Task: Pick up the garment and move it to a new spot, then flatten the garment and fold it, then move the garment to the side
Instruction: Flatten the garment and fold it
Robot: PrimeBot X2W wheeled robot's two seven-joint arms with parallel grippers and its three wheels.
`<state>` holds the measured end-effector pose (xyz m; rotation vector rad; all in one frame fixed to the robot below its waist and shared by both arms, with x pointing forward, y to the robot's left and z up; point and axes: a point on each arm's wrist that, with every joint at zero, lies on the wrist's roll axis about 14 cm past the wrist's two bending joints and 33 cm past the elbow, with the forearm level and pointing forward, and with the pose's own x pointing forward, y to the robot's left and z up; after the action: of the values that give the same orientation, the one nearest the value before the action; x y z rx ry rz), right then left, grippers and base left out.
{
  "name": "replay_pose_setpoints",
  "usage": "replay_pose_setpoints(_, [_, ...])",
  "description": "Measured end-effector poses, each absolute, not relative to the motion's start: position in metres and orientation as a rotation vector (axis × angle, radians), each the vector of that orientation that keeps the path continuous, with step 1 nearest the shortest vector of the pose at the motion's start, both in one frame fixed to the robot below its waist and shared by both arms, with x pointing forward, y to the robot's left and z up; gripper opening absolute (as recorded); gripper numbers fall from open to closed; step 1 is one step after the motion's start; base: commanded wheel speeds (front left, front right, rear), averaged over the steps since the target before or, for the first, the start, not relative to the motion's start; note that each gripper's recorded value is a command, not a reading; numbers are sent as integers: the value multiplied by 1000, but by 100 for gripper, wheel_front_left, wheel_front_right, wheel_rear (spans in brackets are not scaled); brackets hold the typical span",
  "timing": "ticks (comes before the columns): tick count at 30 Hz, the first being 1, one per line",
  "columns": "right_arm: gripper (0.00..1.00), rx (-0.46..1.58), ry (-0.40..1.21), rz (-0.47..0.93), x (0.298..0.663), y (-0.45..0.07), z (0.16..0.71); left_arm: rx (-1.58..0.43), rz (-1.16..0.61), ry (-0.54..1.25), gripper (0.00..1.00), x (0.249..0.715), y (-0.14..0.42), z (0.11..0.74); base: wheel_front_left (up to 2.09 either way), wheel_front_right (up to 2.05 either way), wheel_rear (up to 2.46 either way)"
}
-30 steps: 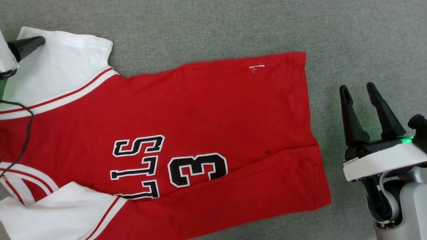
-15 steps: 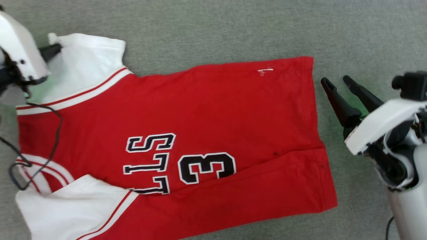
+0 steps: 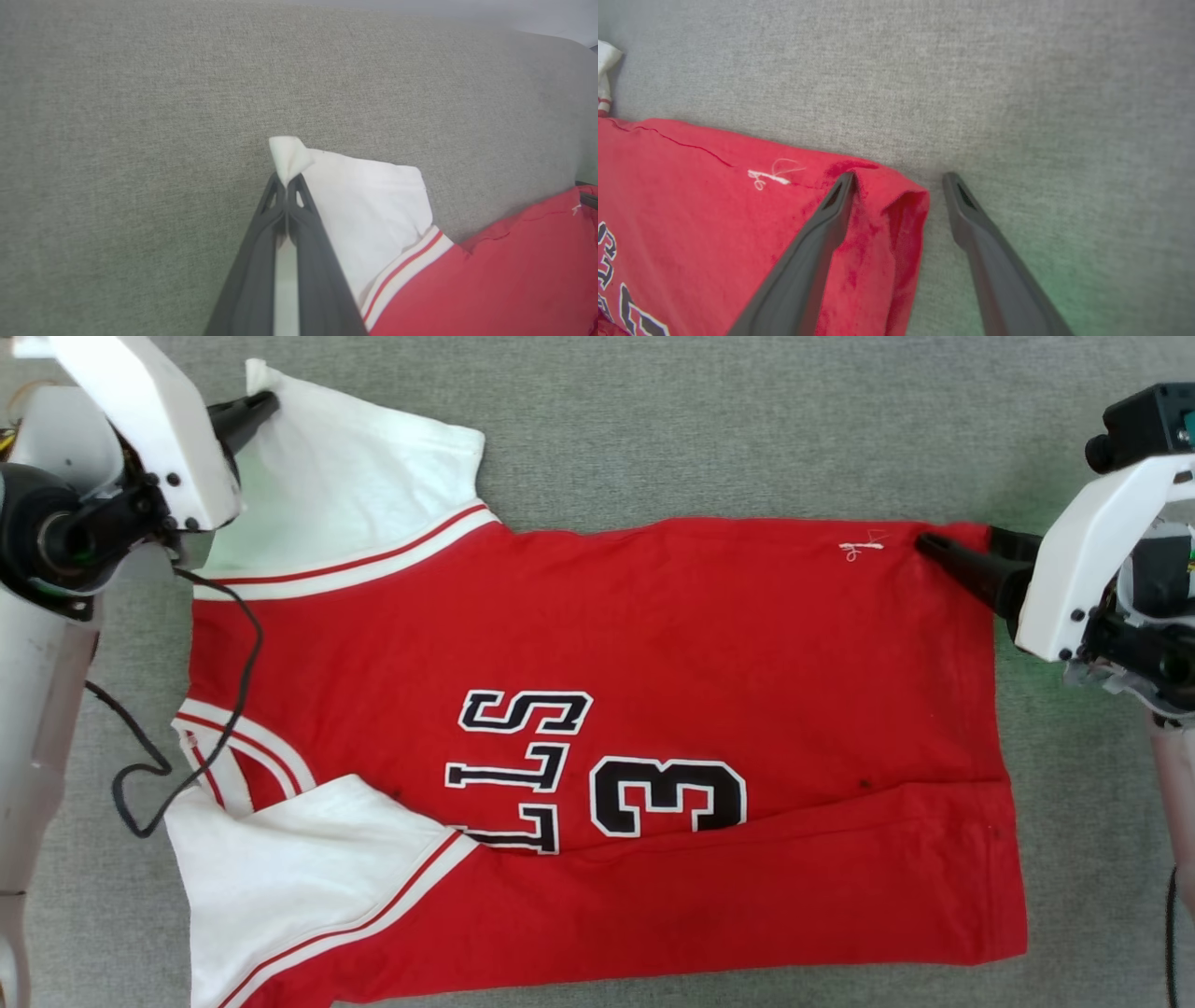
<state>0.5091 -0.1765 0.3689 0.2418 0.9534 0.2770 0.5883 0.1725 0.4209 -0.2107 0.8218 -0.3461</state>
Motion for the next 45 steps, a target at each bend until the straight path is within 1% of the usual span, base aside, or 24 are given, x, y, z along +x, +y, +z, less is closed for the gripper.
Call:
replay_pose_setpoints(2, [100, 231, 994, 286, 510, -174, 366, -212, -348, 816, 0, 587, 172, 421, 0, 0, 0])
replay_pose_setpoints(3, [90, 233, 1005, 290, 511, -172, 365, -213, -348, 810, 0, 587, 172, 422, 0, 0, 0])
replay_pose_setpoints(5, [0, 238, 1023, 296, 512, -170, 364, -215, -347, 801, 0, 587, 173, 423, 0, 0, 0])
replay_pose_setpoints(12, [0, 203, 994, 321, 515, -160, 376, -215, -345, 743, 0, 584, 176, 435, 0, 0, 0])
replay_pose_setpoints(15, [0, 178, 953, 328, 512, -158, 388, -228, -344, 706, 0, 575, 178, 444, 0, 0, 0])
replay_pose_setpoints(19, [0, 132, 853, 317, 507, -165, 415, -264, -330, 639, 0, 556, 184, 462, 0, 0, 0])
replay_pose_setpoints(23, [0, 135, 812, 306, 485, -169, 428, -319, -297, 579, 0, 525, 196, 474, 0, 0, 0])
replay_pose_setpoints(29, [0, 176, 797, 282, 441, -175, 435, -380, -219, 525, 0, 462, 216, 478, 0, 0, 0])
replay_pose_setpoints(35, [0, 228, 793, 262, 403, -177, 429, -439, -156, 548, 0, 395, 221, 460, 0, 0, 0])
replay_pose_setpoints(39, [0, 253, 786, 232, 383, -183, 420, -486, -110, 606, 0, 356, 220, 437, 0, 0, 0])
replay_pose_setpoints(40, [11, 263, 786, 225, 377, -184, 416, -502, -103, 625, 0, 347, 218, 431, 0, 0, 0])
replay_pose_setpoints(41, [28, 273, 795, 219, 370, -185, 411, -521, -102, 644, 0, 338, 214, 425, 0, 0, 0])
replay_pose_setpoints(42, [49, 279, 797, 212, 365, -185, 407, -530, -93, 667, 0, 331, 212, 418, 0, 0, 0])
replay_pose_setpoints(43, [100, 289, 792, 201, 360, -187, 404, -534, -86, 691, 29, 323, 210, 411, 0, 0, 0])
replay_pose_setpoints(44, [100, 299, 792, 191, 356, -188, 400, -541, -81, 703, 93, 318, 208, 406, 0, 0, 0])
replay_pose_setpoints(45, [100, 304, 793, 185, 352, -189, 397, -554, -77, 705, 100, 315, 205, 404, 0, 0, 0])
